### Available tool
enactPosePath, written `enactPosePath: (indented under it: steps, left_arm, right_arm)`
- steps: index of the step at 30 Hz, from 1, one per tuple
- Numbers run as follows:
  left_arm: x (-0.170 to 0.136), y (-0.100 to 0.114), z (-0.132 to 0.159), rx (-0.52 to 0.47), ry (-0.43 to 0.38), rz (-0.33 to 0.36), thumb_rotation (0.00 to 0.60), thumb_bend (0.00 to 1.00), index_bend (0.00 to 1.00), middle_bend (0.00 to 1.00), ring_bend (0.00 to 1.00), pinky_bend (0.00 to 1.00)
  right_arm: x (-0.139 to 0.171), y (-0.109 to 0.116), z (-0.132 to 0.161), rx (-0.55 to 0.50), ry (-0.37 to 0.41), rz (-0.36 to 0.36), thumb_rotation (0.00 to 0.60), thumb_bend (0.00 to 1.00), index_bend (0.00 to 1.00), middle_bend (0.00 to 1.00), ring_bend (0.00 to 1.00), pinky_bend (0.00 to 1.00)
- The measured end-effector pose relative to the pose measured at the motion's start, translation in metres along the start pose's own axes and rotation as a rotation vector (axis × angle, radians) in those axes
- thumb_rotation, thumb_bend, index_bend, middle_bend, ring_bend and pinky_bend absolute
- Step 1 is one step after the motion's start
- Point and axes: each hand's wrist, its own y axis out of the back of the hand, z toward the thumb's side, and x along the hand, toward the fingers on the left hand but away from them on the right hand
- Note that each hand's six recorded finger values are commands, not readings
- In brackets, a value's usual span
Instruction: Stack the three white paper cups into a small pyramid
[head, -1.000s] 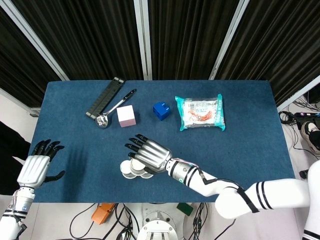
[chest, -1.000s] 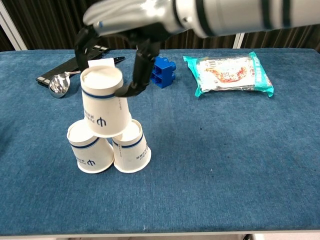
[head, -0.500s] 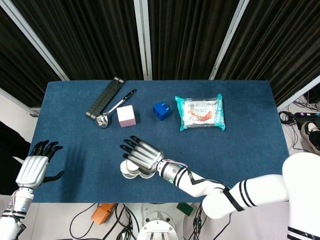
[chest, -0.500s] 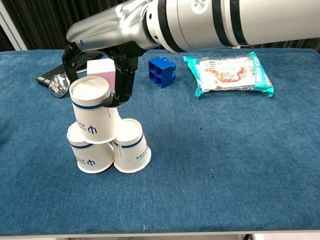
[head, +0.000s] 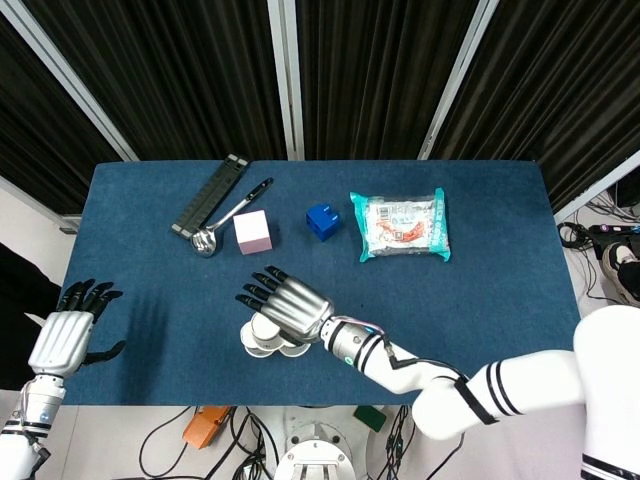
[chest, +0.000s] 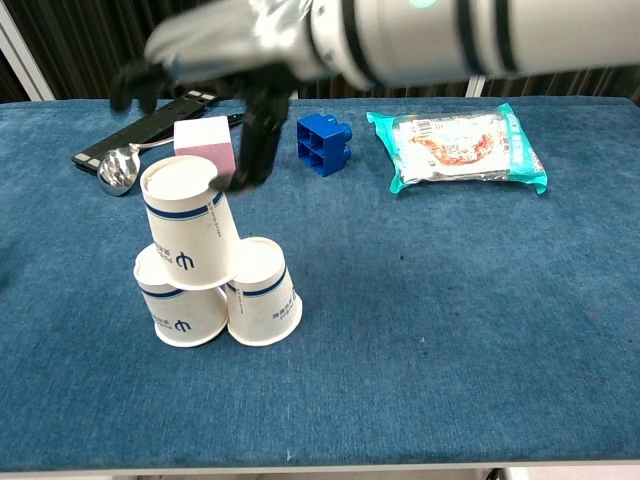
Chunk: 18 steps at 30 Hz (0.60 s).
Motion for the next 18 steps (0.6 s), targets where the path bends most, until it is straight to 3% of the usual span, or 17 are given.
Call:
enactPosePath:
  steps: [4, 10, 14, 18]
  left_arm:
    - [-0.002, 0.009, -0.012, 0.015, 0.026, 0.035, 0.600, 0.21, 0.20, 0.12, 0.05, 0.00]
    - [-0.007, 0.025, -0.033, 0.030, 0.069, 0.110, 0.600, 0.19, 0.20, 0.12, 0.05, 0.00]
    - [-0.013, 0.032, -0.045, 0.040, 0.091, 0.161, 0.600, 0.18, 0.20, 0.12, 0.05, 0.00]
    - [-0.024, 0.032, -0.053, 0.051, 0.111, 0.186, 0.600, 0.17, 0.20, 0.12, 0.05, 0.00]
  right_arm:
    - [0.024, 0.013, -0.034, 0.026, -0.096, -0.081, 0.600, 0.46, 0.00, 0.09, 0.00, 0.10]
    - [0.101, 0.012, -0.101, 0.068, -0.316, -0.207, 0.600, 0.36, 0.00, 0.05, 0.00, 0.05]
    - [0.168, -0.008, -0.138, 0.035, -0.468, -0.271, 0.600, 0.34, 0.00, 0.01, 0.00, 0.01]
    - [0.247, -0.043, -0.167, -0.055, -0.626, -0.323, 0.600, 0.32, 0.00, 0.00, 0.00, 0.00]
